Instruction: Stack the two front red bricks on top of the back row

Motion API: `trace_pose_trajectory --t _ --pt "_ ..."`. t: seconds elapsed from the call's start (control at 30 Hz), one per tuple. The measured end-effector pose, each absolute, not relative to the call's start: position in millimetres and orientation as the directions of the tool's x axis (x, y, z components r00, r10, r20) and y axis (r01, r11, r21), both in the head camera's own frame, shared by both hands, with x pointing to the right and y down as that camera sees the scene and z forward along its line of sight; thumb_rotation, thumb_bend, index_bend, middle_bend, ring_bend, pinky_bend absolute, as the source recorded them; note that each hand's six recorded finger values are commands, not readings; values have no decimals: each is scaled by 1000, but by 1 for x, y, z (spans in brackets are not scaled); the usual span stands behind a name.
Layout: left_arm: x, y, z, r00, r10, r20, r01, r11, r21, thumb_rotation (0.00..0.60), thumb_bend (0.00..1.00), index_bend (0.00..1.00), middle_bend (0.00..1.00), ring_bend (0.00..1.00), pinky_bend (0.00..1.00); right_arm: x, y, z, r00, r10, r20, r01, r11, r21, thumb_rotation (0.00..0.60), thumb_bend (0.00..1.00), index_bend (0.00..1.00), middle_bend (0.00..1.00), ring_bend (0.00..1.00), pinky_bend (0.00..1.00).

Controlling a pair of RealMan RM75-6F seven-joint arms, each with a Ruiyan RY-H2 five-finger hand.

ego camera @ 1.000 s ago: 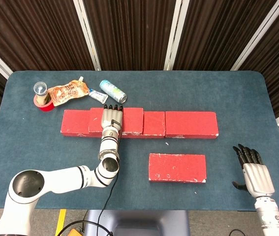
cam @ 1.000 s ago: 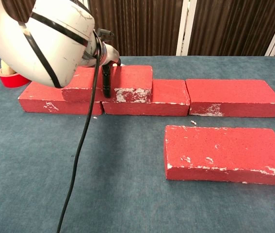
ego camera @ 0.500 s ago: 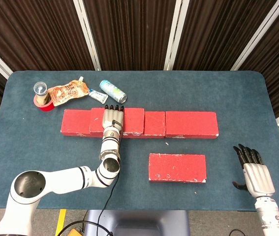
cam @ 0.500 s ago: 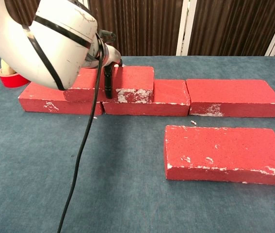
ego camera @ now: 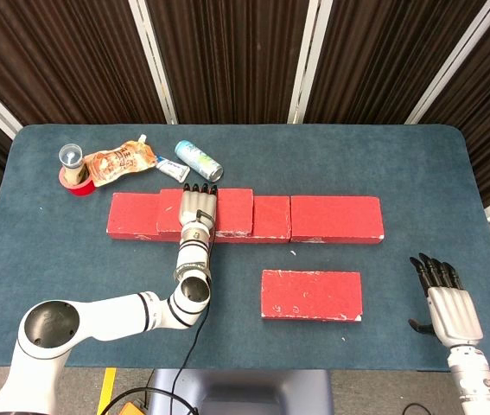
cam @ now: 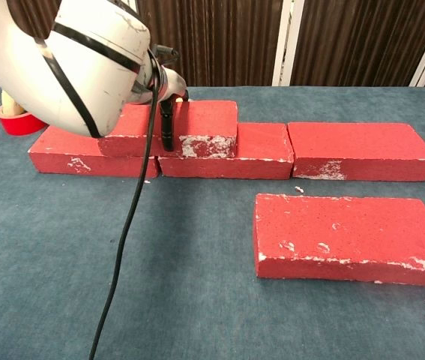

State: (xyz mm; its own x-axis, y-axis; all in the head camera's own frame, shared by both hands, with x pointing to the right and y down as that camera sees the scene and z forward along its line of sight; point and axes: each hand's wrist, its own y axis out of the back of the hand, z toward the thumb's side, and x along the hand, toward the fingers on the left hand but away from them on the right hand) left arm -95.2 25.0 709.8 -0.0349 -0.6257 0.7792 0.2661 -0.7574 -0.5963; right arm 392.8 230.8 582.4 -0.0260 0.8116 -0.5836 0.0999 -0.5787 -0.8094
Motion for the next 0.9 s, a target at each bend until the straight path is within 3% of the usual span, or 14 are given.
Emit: trace_pose_trajectory --t 0.17,0.3,0.9 --pt "-95 24 709 -36 -627 778 266 -757 -597 600 191 0 0 0 30 393 231 583 -26 811 -585 100 -580 -809 600 0 146 116 44 0" --pt "-94 25 708 -31 -627 779 260 -757 -599 600 2 0 0 0 27 393 231 583 -27 810 -586 101 -581 -808 600 0 146 115 44 0" --pt "-90 24 703 -12 -635 773 248 -751 -613 600 0 0 0 0 25 393 231 584 -31 808 -588 101 -583 -806 600 0 147 116 44 0"
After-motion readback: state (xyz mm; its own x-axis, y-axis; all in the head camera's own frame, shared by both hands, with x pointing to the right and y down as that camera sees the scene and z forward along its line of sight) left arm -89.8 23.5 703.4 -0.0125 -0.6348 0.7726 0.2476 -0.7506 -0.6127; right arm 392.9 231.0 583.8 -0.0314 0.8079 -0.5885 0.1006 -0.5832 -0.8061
